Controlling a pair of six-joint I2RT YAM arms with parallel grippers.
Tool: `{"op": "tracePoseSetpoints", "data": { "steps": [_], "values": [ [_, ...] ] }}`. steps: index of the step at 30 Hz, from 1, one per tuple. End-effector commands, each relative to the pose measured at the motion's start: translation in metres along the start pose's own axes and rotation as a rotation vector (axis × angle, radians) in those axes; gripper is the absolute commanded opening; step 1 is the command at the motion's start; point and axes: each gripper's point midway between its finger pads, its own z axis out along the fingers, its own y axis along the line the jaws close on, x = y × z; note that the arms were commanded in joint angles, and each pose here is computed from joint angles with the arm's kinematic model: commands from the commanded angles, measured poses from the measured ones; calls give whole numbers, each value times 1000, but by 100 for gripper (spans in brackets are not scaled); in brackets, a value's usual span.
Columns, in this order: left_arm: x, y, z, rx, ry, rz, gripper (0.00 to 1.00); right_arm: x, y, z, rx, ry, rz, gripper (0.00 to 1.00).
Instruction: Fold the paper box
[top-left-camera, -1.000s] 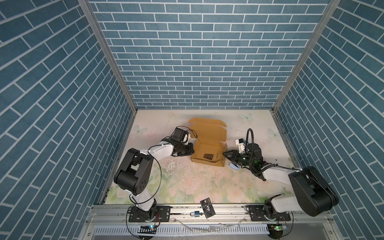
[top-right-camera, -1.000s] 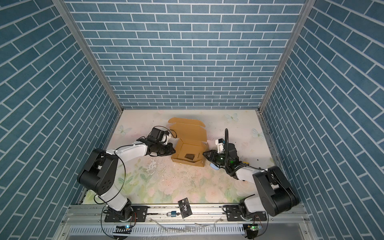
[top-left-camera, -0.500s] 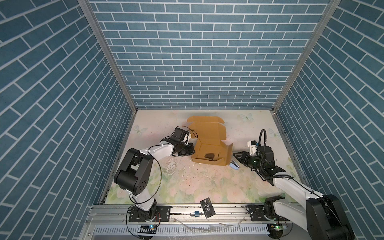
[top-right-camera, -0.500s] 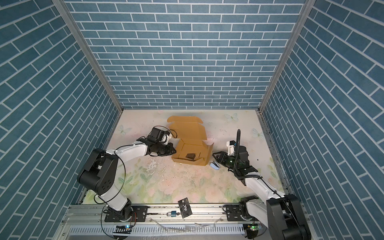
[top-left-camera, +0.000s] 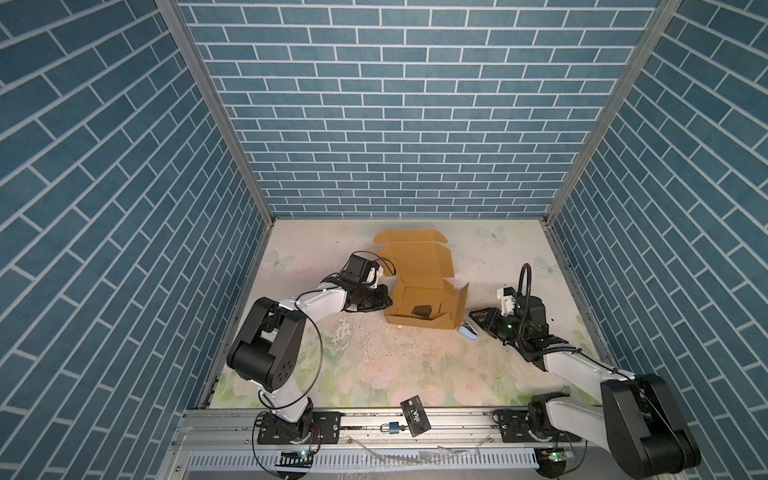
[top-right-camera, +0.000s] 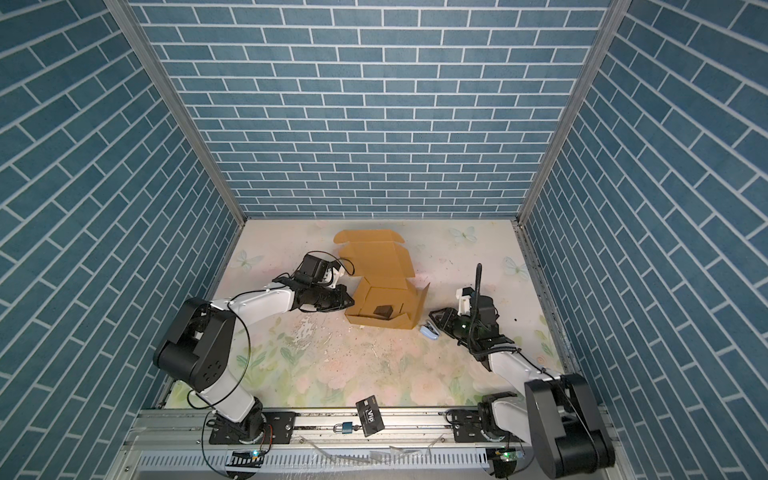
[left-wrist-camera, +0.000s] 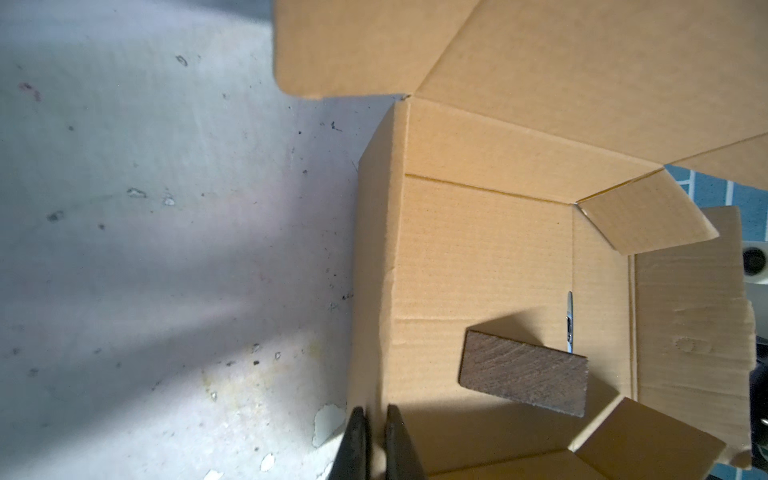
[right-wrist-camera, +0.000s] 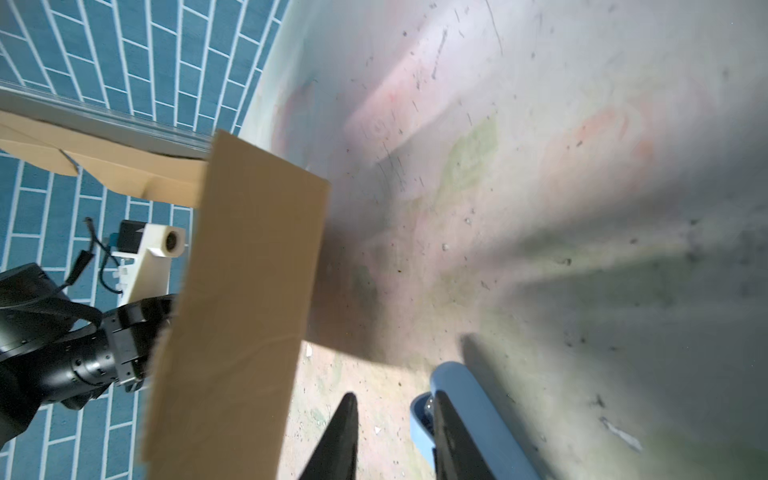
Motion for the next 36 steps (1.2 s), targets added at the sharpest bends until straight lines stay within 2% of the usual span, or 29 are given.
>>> {"op": "tracePoseSetpoints", "data": {
  "steps": [1, 8, 19, 23, 28, 32, 36],
  "values": [
    [-8, -15, -6, 60, -21, 16, 12, -4, 29, 12, -107, 0, -33, 32],
    [-4, -5, -3, 15, -12, 24, 12, -7, 64, 17, -224, 4, -48, 32],
    [2, -8, 7, 14, 15, 46, 12, 3, 81, 22, -259, 46, -80, 32],
    [1, -7, 4, -4, 11, 46, 12, 4, 82, 17, -262, 40, -81, 32],
    [1, -5, 3, -16, 4, 53, 12, 7, 62, 6, -185, 41, -92, 32],
    [0, -6, 3, -8, 5, 46, 12, 4, 61, -10, -198, -7, -94, 33],
    [1, -5, 5, -13, 16, 40, 12, 5, 63, -9, -203, 4, -101, 34]
  ]
}}
